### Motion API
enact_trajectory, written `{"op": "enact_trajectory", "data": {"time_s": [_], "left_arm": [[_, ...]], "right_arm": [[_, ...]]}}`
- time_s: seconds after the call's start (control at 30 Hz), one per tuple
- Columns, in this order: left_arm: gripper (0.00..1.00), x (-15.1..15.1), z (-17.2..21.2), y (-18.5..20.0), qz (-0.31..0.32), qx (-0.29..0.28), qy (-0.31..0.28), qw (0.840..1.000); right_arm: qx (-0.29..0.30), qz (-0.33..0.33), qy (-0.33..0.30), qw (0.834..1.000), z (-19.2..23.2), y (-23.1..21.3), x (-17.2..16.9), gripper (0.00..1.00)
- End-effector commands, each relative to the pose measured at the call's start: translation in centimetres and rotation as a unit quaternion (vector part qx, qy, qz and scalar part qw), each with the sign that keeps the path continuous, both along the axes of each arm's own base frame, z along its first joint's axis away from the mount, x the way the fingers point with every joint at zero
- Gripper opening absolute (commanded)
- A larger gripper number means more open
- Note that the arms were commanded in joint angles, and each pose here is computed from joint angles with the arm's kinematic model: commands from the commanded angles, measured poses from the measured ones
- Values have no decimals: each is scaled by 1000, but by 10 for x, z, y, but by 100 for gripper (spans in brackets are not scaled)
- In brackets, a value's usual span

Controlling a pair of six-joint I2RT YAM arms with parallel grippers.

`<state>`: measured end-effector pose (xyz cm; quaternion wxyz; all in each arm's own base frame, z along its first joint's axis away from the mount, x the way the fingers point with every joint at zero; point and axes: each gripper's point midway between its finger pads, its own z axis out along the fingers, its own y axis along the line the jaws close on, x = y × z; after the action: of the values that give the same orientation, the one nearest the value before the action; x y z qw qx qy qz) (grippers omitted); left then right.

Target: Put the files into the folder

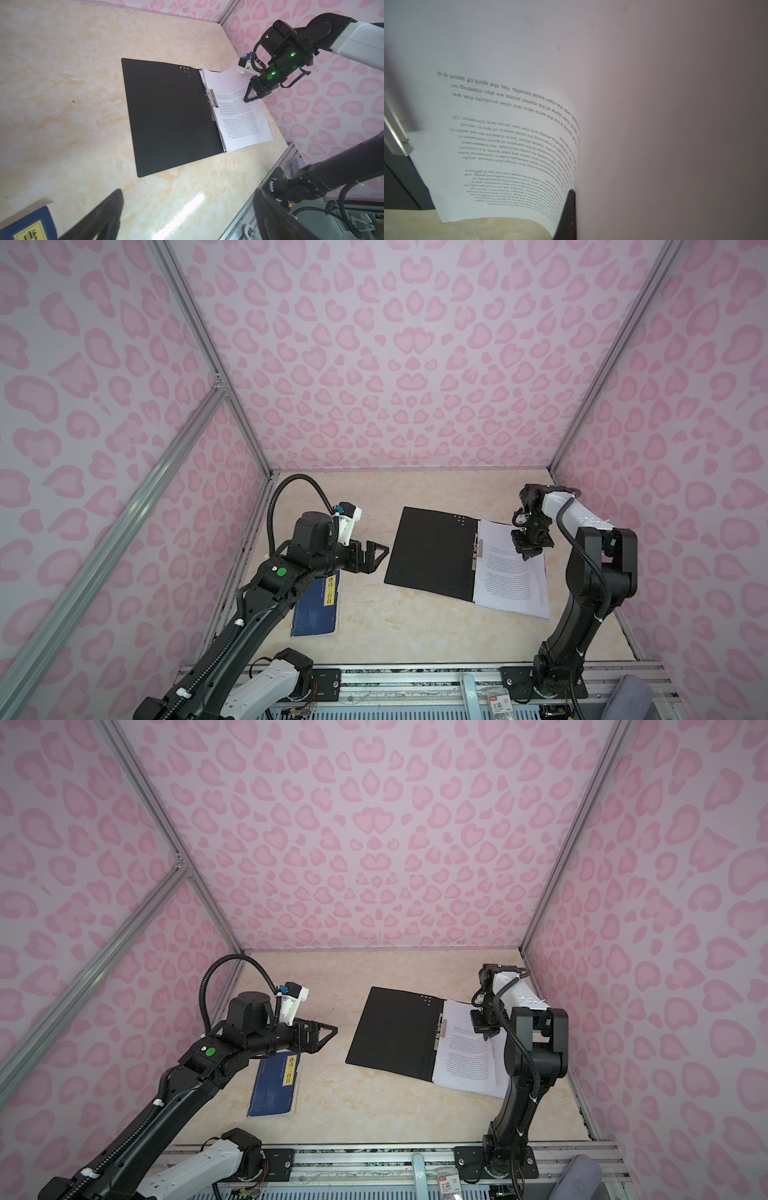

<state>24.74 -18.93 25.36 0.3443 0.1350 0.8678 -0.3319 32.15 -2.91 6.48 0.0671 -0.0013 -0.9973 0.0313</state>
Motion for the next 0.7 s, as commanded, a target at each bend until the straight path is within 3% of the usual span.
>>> {"op": "enact_trajectory", "data": {"time_s": [0.0, 0.47, 0.57, 0.67], "left_arm": [[98, 1, 2, -1, -2, -4, -7, 1000], [98, 2, 0, -2, -1, -4, -4, 1000], [98, 2, 0, -2, -1, -4, -3, 1000], [98, 2, 0, -2, -1, -3, -4, 1000]], "right_arm": [[0, 5, 13, 1000, -2, 0, -6, 0], [1, 2, 7, 1000, -7, 1, -3, 0], [1, -1, 7, 1000, -8, 1, -3, 6], [0, -5, 8, 1000, -10, 0, -3, 24]]}}
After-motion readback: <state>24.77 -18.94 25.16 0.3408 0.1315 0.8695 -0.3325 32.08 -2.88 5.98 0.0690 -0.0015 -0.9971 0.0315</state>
